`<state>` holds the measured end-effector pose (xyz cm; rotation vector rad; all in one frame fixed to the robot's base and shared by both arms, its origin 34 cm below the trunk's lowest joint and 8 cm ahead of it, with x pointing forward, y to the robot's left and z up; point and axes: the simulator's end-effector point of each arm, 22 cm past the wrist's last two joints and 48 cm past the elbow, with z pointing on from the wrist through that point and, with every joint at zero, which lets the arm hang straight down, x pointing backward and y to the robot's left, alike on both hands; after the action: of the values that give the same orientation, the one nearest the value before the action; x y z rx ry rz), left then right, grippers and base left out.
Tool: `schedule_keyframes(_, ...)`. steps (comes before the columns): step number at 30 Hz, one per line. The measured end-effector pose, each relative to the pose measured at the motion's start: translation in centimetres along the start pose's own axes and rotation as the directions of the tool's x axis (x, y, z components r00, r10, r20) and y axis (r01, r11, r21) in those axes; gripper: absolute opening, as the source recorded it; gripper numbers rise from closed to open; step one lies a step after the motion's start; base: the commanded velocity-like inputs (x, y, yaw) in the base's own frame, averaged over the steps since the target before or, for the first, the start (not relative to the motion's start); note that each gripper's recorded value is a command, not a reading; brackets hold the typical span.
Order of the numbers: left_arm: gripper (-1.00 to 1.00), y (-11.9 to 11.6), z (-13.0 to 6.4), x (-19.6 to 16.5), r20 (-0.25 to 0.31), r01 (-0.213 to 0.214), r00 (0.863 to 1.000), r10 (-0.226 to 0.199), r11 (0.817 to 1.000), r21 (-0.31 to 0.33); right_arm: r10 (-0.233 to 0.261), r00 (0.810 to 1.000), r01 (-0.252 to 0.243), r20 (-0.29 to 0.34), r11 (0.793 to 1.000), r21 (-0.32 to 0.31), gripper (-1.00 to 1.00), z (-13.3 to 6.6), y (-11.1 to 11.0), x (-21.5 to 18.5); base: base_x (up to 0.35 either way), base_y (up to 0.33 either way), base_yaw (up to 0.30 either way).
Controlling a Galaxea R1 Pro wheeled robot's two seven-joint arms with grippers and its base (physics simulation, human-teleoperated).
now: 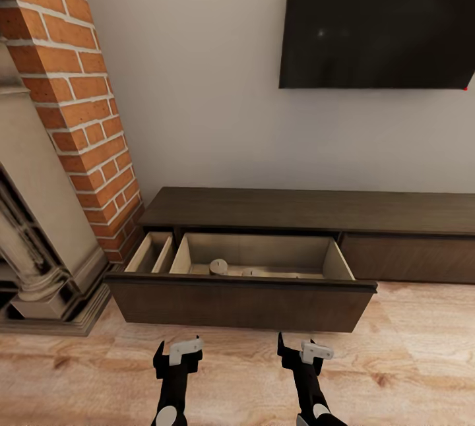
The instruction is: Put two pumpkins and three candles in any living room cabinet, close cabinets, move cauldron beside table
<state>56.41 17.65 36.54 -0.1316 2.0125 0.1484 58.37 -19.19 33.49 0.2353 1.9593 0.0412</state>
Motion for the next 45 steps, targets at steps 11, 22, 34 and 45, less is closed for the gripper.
schedule_keyframes(11,1.0,0.11,0.02,0.08,-0.004,0.007,1.0,-0.007,1.0,-0.004,0.001,1.0,-0.001,-0.001,1.0,0.003,1.0,-0.05,-0.05,0.09,0.151,0.0,0.0)
schedule_keyframes(22,1.0,-0.02,-0.06,0.25,-0.005,-0.005,1.0,0.005,1.0,-0.002,0.005,1.0,-0.005,-0.005,1.0,0.006,1.0,-0.12,0.15,0.22,0.15,0.0,0.0)
schedule_keyframes(34,1.0,-0.02,-0.08,0.29,-0.005,-0.007,1.0,0.007,1.0,-0.001,0.003,1.0,-0.002,-0.004,1.0,0.009,1.0,-0.11,-0.1,0.2,0.072,0.0,0.0)
schedule_keyframes(45,1.0,0.05,-0.05,0.28,-0.004,-0.007,1.0,0.007,1.0,-0.002,0.0,1.0,0.0,-0.005,1.0,0.011,1.0,-0.11,-0.28,0.23,0.124,0.0,0.0)
